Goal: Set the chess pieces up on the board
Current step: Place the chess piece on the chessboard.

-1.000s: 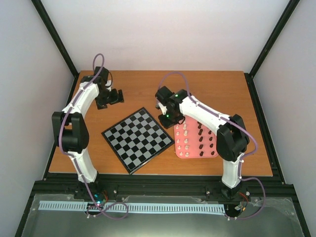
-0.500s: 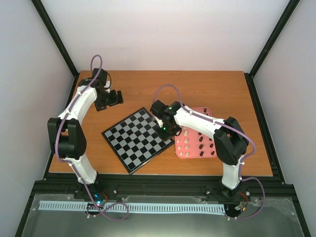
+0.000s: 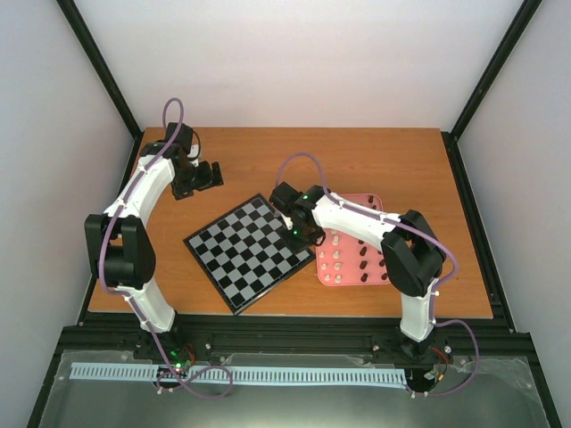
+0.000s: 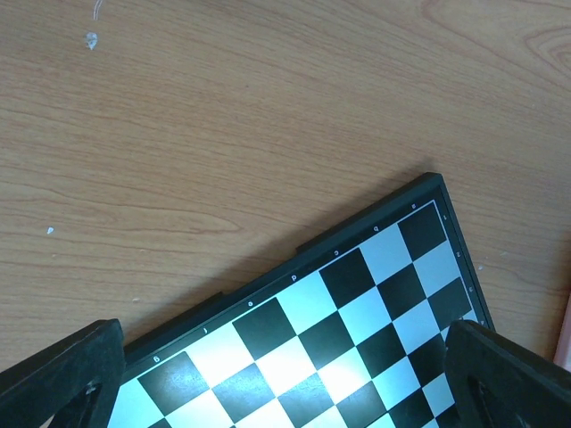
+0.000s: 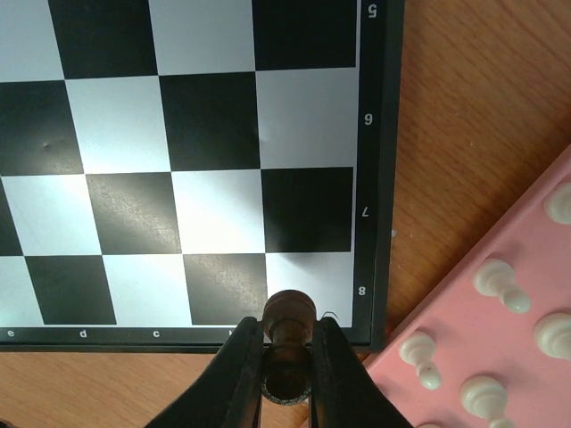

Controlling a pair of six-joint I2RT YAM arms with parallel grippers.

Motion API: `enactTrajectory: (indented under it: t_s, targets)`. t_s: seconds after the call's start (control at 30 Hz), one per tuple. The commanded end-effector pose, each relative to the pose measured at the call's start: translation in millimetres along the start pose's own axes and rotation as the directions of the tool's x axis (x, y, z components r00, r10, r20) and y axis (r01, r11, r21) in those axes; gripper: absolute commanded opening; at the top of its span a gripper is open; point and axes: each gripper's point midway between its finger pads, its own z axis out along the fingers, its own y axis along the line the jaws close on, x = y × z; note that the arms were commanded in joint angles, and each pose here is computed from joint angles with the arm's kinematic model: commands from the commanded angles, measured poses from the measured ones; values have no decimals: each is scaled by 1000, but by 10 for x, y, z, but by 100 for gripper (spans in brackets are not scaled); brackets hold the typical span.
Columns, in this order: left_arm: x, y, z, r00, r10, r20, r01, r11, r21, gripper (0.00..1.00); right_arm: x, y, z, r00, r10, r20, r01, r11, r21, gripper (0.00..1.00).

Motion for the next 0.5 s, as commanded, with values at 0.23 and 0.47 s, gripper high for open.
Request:
enactTrajectory:
  t_s: [0.23,0.47]
  targets:
    - [-55,-40,-47,1000,-3,22,3,1000,14,100,76,-78,185,1000,16,-22,-16,1000,-11,3]
    - [-66,-46,3,1000,-6,11,5,1000,16,100,88,-134,234,999,27,-26,-28,1000,-15,3]
